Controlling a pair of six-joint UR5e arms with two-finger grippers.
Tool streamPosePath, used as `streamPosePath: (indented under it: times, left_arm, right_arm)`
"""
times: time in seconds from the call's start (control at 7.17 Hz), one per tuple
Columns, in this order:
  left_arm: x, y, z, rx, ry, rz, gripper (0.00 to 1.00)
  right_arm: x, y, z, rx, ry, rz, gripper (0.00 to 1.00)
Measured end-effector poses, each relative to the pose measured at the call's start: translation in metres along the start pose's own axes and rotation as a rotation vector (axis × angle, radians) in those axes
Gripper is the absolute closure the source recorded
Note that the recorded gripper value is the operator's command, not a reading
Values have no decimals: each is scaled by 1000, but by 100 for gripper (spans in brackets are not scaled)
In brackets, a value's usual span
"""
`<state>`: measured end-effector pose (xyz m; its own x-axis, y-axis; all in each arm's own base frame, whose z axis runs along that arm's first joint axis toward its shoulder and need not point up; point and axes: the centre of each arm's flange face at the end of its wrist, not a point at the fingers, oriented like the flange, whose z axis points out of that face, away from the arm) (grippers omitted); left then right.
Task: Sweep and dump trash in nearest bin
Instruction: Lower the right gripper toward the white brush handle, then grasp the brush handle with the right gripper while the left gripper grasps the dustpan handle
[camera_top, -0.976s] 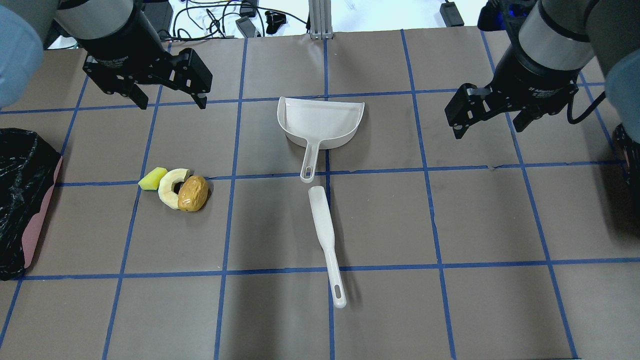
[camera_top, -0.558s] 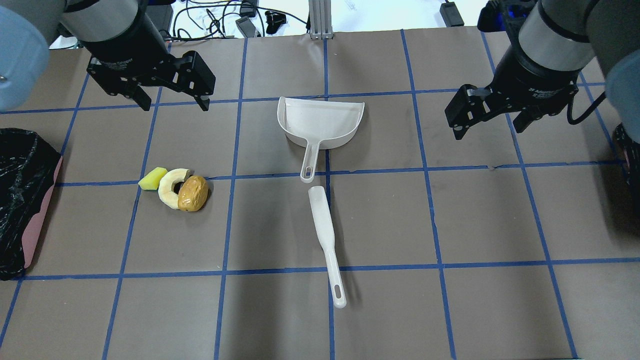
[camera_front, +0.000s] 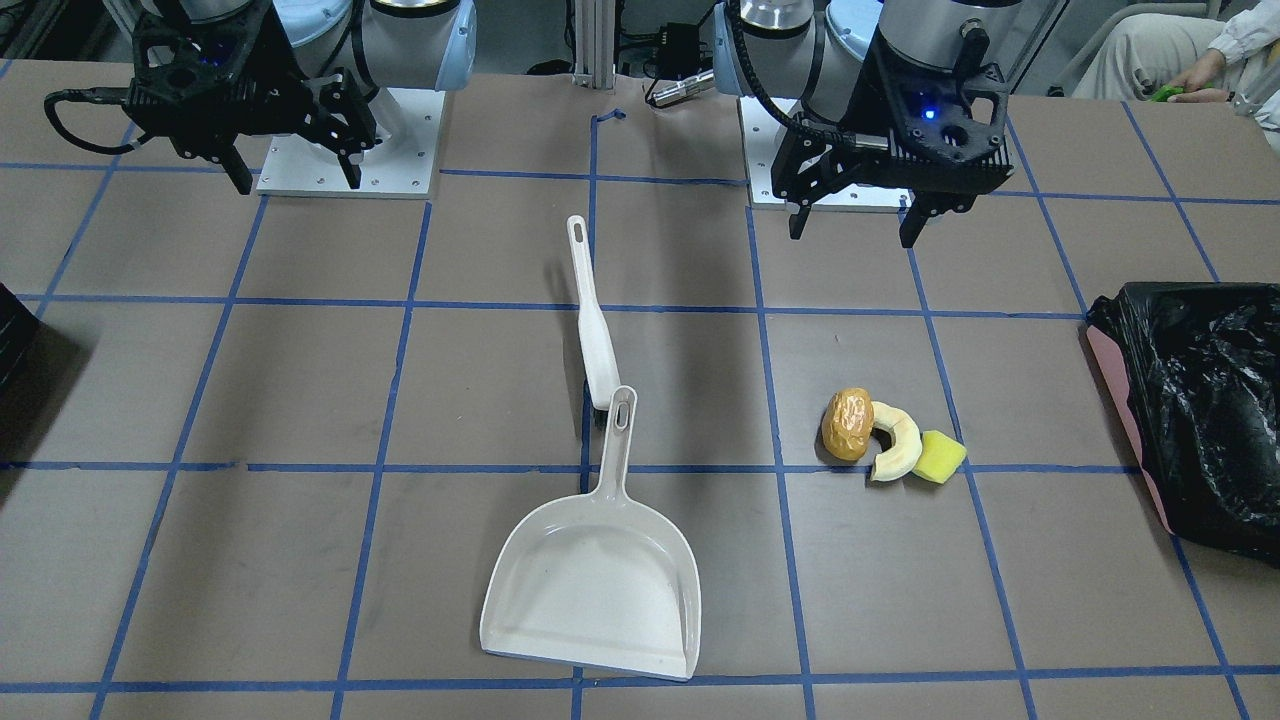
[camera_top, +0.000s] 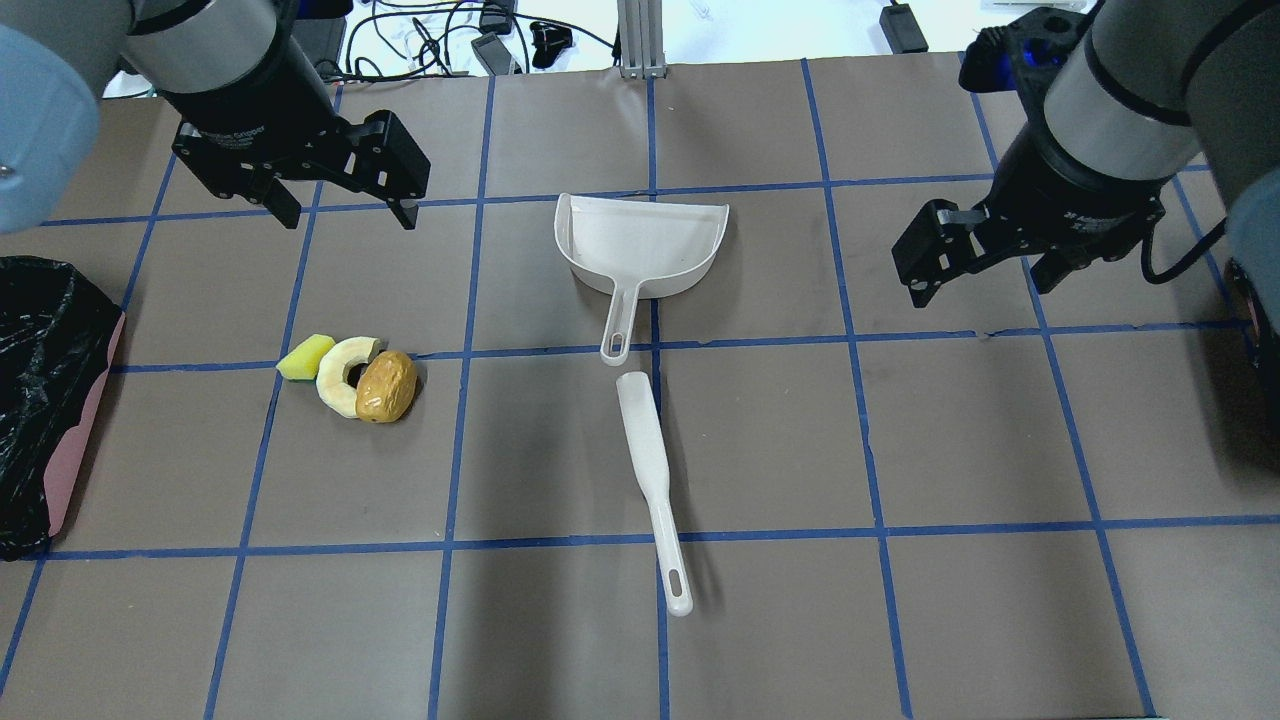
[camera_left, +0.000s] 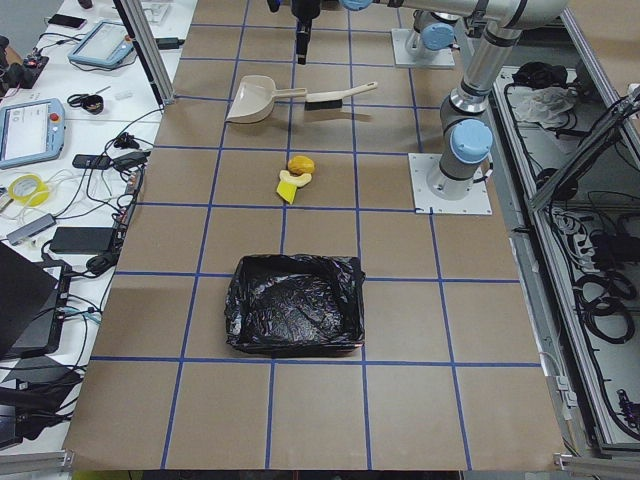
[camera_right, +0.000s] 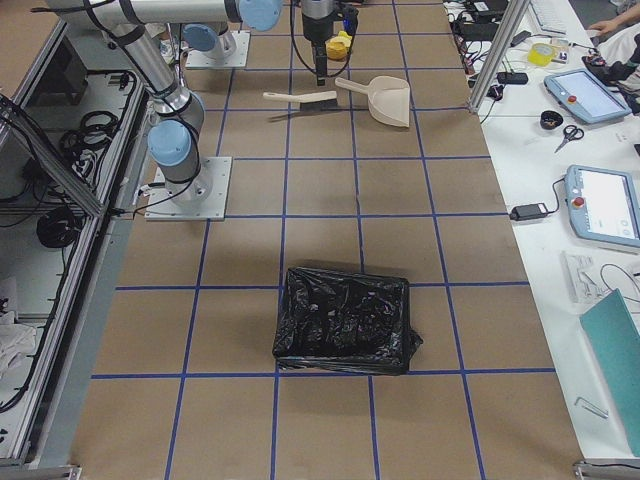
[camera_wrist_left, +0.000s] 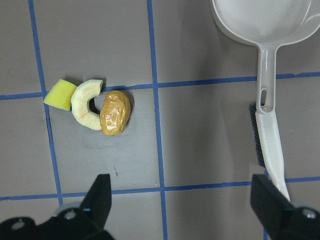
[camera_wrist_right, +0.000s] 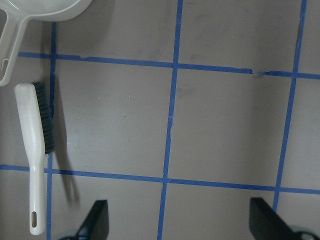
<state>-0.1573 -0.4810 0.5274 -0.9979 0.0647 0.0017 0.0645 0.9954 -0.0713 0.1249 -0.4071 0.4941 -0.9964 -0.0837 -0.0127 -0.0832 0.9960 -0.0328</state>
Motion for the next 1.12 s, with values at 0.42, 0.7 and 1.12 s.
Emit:
streamPosePath:
  times: [0.42,0.7,1.12]
  left_arm:
    - [-1,1,-1,1,-2,-1,0]
    - [-1,1,-1,1,-2,-2,0]
    - [-2,1,-1,1,-2,-3,0]
  right_arm:
    - [-9,50,29,-30,-18,19,0]
    - [-30,64,40,-49,-20,35,2]
    - [-83,93,65,-91,-10,31,4]
